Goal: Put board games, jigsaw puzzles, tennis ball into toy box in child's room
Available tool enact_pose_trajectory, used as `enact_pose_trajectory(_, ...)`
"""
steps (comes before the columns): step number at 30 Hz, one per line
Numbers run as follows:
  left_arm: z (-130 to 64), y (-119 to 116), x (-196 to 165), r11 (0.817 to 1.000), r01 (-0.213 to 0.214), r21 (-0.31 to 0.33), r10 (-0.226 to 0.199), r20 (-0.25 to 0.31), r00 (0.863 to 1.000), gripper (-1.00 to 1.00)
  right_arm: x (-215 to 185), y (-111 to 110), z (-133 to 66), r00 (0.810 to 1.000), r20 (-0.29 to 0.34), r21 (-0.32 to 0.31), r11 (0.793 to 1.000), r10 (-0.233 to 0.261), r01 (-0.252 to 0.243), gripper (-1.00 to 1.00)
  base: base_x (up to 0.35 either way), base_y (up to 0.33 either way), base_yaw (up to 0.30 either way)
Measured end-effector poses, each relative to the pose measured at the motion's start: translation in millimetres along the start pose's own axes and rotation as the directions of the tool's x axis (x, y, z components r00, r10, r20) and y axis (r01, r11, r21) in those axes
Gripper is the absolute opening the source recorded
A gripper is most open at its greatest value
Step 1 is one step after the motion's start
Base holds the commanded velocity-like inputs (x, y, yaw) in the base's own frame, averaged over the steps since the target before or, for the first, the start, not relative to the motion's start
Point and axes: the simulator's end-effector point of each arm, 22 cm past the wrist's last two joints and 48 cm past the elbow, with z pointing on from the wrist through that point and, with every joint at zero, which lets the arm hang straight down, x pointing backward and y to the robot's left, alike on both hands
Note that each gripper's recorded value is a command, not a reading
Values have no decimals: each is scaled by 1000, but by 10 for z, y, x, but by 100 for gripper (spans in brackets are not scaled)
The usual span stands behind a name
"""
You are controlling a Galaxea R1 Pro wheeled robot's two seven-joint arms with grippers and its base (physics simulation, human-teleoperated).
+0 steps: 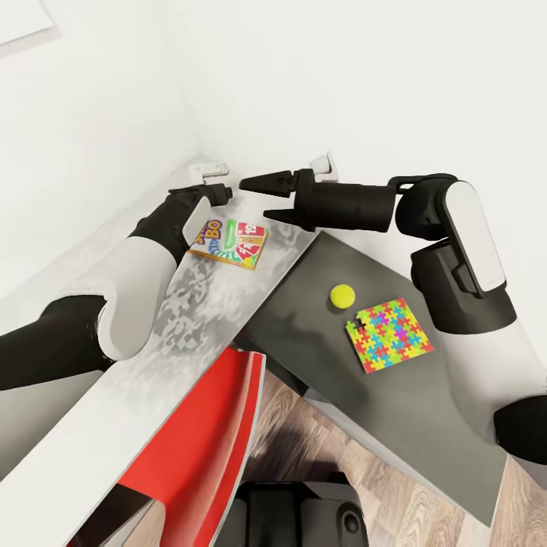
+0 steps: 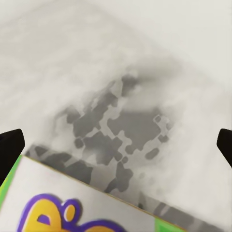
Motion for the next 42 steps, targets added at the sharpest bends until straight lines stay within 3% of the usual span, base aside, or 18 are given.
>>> enact_pose_trajectory(12, 68, 13, 123, 1000, 0, -3, 0, -15, 1000, 100, 44, -52, 61, 1000, -8, -10, 1000, 15, -15, 100, 0, 0, 0)
enact_pose_trajectory(18, 81, 80, 63, 1000, -3, -14, 3, 12, 1000, 100, 51, -56, 70, 1000, -9, -11, 1000, 17, -17, 100, 0, 0, 0)
enact_pose_trajectory(28, 90, 328, -18, 995, -52, -84, 55, 42, 998, 100, 54, -46, 84, 1000, -9, -12, 1000, 16, -16, 100, 0, 0, 0)
enact_pose_trajectory(34, 97, 431, -32, 993, -58, -102, 63, 44, 997, 100, 50, -72, 102, 1000, -5, 3, 1000, 5, -5, 100, 0, 0, 0)
enact_pose_trajectory(42, 144, 475, 160, 993, -57, -106, 58, 6, 998, 100, 51, -112, 115, 1000, -3, 13, 1000, 2, -1, 100, 0, 0, 0)
